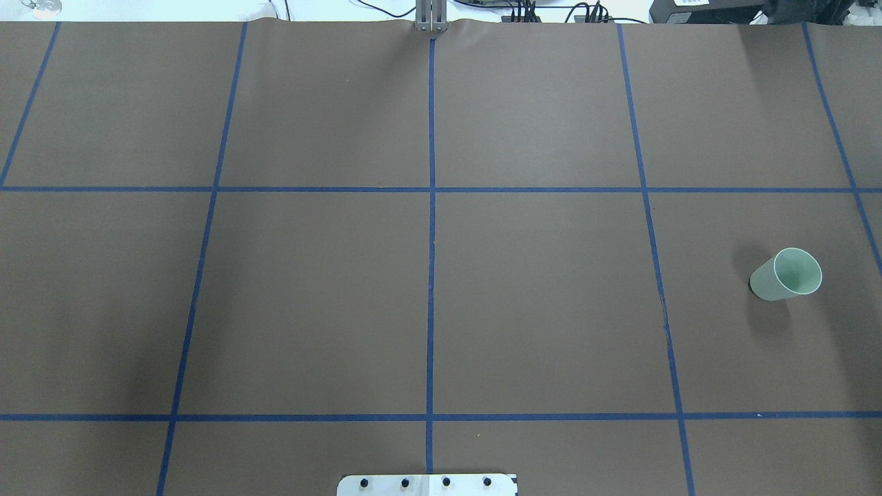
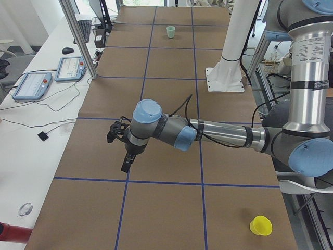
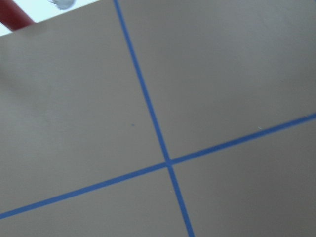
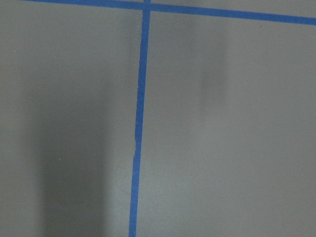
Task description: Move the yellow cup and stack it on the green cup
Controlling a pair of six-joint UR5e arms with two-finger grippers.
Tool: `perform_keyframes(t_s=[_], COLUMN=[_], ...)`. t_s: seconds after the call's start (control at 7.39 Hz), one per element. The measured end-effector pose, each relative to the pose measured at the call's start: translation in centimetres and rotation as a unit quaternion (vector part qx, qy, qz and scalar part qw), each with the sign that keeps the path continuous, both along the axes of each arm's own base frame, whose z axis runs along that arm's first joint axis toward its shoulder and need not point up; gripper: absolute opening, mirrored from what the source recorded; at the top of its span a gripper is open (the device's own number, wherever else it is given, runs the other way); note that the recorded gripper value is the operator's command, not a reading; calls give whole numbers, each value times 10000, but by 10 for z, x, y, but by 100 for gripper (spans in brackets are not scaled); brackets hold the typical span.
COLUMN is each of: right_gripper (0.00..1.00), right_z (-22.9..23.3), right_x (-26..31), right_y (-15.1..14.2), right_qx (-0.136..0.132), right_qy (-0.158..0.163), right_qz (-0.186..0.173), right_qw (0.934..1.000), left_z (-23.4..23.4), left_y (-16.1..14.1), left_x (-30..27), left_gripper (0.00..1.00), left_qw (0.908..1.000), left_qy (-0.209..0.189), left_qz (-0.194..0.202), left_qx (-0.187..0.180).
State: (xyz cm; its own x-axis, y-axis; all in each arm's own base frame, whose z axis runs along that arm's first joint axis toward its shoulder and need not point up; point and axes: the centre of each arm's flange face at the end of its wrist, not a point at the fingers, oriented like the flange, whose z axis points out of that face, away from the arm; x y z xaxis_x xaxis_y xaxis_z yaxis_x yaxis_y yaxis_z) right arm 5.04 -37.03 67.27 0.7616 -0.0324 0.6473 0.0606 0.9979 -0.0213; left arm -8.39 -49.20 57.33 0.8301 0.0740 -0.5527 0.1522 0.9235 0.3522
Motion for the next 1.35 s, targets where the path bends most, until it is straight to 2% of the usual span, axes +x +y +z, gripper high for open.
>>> perform_keyframes(t_s=[0.14, 0.27, 0.41, 0.54, 0.81, 1.08, 1.22, 1.35], right_gripper=[99, 99, 99, 99, 99, 99, 99, 99], right_z=[3, 7, 8, 9, 9, 10, 10, 11], right_x=[0, 0, 1, 1, 1, 1, 1, 1], right_y=[4, 9, 12, 13, 13, 14, 15, 15], right_qx=[-32, -47, -49, -44, -45, -55, -59, -63], right_qy=[1, 1, 0, -4, -6, -6, -6, -6], right_qz=[-3, -5, -5, -7, -8, -10, -11, -10], right_qw=[10000, 10000, 10000, 10000, 10000, 10000, 10000, 10000], left_z=[7, 18, 30, 49, 89, 120, 134, 146], left_y=[1, 4, 9, 23, 59, 93, 108, 120], left_x=[-5, -9, -10, -10, -10, -18, -23, -25], left_gripper=[100, 100, 100, 100, 100, 100, 100, 100], left_qw=[9976, 9907, 9807, 9669, 9293, 8874, 8615, 8319], left_qy=[-151, -407, -620, -780, -1165, -1542, -1793, -2103], left_qz=[-620, -1199, -1700, -2192, -3136, -3911, -4256, -4562], left_qx=[-257, -497, -738, -1043, -1568, -1894, -2112, -2359])
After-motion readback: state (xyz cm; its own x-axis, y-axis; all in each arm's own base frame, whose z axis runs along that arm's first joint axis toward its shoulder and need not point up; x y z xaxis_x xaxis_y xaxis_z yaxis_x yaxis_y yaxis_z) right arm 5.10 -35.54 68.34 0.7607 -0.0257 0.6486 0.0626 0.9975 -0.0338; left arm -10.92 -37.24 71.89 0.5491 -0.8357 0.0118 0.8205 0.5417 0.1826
